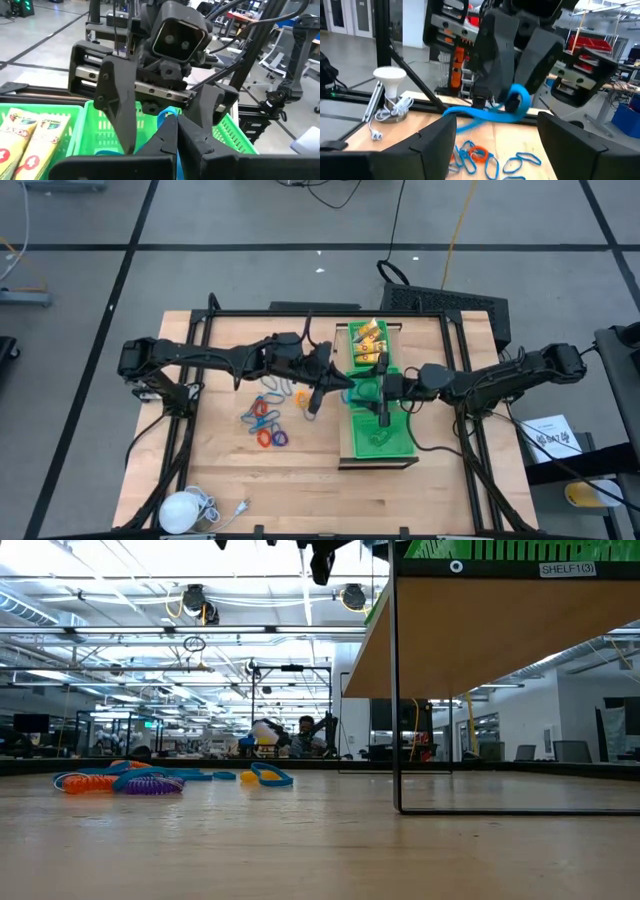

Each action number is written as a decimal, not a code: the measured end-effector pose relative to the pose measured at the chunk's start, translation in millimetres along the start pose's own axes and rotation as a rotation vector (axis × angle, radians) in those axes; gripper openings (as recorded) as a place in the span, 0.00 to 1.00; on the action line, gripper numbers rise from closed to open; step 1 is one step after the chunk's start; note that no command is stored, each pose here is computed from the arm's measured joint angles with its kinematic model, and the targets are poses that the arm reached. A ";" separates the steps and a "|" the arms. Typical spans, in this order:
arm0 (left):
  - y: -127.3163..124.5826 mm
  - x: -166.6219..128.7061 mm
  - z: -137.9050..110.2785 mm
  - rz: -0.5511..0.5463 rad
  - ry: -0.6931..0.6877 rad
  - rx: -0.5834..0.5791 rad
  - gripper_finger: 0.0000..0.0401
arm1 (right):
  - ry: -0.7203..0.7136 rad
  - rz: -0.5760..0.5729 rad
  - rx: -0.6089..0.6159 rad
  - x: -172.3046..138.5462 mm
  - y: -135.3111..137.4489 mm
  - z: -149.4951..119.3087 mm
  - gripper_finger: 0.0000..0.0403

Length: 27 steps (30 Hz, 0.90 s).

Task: Pick & Place Office Desk Supplies
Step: Put the blue rubber band into the middle green bin

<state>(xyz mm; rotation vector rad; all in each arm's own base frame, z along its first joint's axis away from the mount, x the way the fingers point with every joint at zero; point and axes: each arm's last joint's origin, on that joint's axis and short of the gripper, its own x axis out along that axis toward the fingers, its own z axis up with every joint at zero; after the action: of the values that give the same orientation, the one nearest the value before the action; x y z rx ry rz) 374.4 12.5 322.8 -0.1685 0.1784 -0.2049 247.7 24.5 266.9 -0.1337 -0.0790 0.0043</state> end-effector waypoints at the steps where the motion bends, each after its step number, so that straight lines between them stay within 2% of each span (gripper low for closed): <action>1: 0.1 0.0 0.3 0.003 -0.003 0.001 0.01 | -0.003 0.000 0.000 0.0 0.0 0.3 0.66; 5: 0.0 0.0 1.0 0.003 -0.010 0.005 0.01 | -0.006 0.008 0.027 0.0 0.2 0.5 0.66; 9: -0.1 0.0 1.5 0.003 -0.016 0.014 0.02 | 0.000 0.118 0.065 0.0 0.9 -1.1 0.65; 12: -0.1 0.0 1.3 0.002 -0.014 0.014 0.01 | 0.055 0.170 0.081 -1.2 1.6 -5.8 0.65; 27: -0.7 -0.1 2.2 -0.015 -0.022 0.016 0.01 | -0.034 0.104 0.117 4.4 -12.3 -2.9 0.65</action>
<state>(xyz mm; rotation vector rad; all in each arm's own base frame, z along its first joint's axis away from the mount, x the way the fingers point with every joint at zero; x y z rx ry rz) 374.6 12.1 325.0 -0.1560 0.1540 -0.2194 252.3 11.9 266.1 -0.0201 -0.1056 0.1150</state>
